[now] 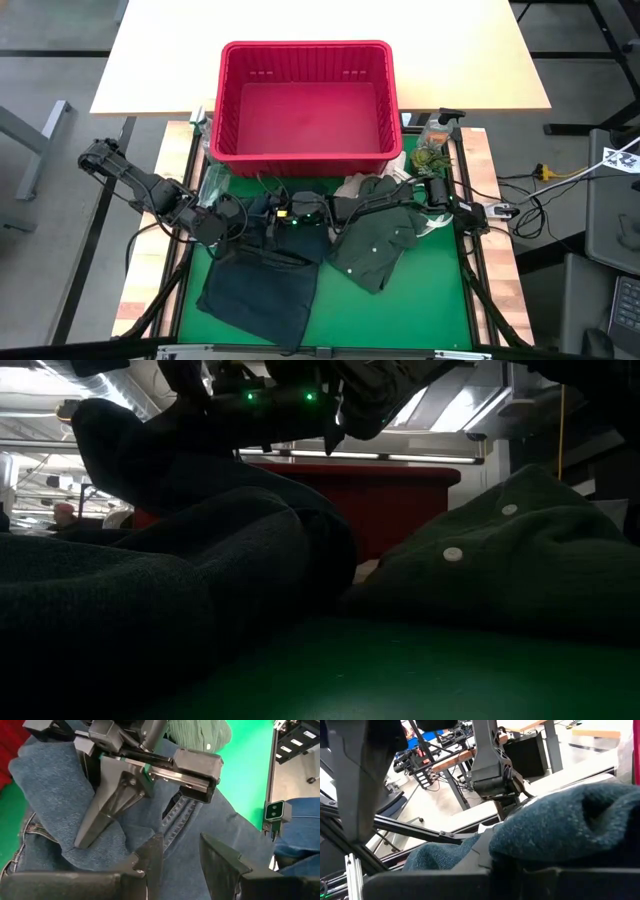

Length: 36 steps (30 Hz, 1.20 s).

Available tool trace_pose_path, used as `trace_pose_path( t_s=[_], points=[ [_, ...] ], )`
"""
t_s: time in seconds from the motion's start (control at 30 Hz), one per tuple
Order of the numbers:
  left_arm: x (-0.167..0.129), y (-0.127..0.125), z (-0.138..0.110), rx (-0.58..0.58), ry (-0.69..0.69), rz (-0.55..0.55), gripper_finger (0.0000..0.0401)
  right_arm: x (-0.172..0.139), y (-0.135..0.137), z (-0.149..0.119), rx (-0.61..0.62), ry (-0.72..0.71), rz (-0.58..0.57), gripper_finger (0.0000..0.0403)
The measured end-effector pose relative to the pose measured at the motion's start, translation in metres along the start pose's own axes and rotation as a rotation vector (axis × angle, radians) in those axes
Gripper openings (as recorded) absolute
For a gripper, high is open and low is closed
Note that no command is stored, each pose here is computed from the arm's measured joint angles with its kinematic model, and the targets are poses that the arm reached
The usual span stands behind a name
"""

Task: Fold laundry
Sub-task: Fold the dark blue pants

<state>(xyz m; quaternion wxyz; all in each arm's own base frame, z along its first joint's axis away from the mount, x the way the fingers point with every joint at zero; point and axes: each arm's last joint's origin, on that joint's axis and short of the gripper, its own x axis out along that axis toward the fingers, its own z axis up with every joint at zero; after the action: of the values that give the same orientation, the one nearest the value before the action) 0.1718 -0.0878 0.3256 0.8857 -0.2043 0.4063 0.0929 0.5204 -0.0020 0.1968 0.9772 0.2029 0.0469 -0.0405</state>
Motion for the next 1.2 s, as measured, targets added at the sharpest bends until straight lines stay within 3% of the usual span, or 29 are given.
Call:
trace_pose_path(
  t_s=[0.23, 0.53, 0.67, 0.83, 1.0, 1.2],
  points=[
    [0.000, 0.000, 0.000, 0.000, -0.002, 0.002, 0.0121, 0.000, 0.001, -0.001, 0.000, 0.020, 0.039, 0.0025],
    [0.003, -0.001, 0.000, 0.002, 0.002, 0.009, 0.0121, 0.000, 0.001, 0.000, 0.013, 0.009, 0.027, 0.0140],
    [0.015, 0.000, -0.006, 0.018, 0.035, 0.048, 0.0121, 0.001, 0.001, 0.003, 0.014, 0.002, 0.027, 0.0169],
    [0.034, 0.003, -0.017, 0.013, 0.085, 0.109, 0.0121, 0.003, 0.008, 0.015, 0.005, -0.015, 0.070, 0.0177],
    [0.049, 0.009, -0.029, -0.079, 0.113, 0.180, 0.0121, 0.004, 0.009, 0.018, 0.003, 0.000, 0.074, 0.0177],
    [0.052, 0.011, -0.033, -0.150, 0.139, 0.183, 0.0121, 0.004, 0.006, 0.015, 0.002, 0.063, 0.085, 0.0177]
  ],
)
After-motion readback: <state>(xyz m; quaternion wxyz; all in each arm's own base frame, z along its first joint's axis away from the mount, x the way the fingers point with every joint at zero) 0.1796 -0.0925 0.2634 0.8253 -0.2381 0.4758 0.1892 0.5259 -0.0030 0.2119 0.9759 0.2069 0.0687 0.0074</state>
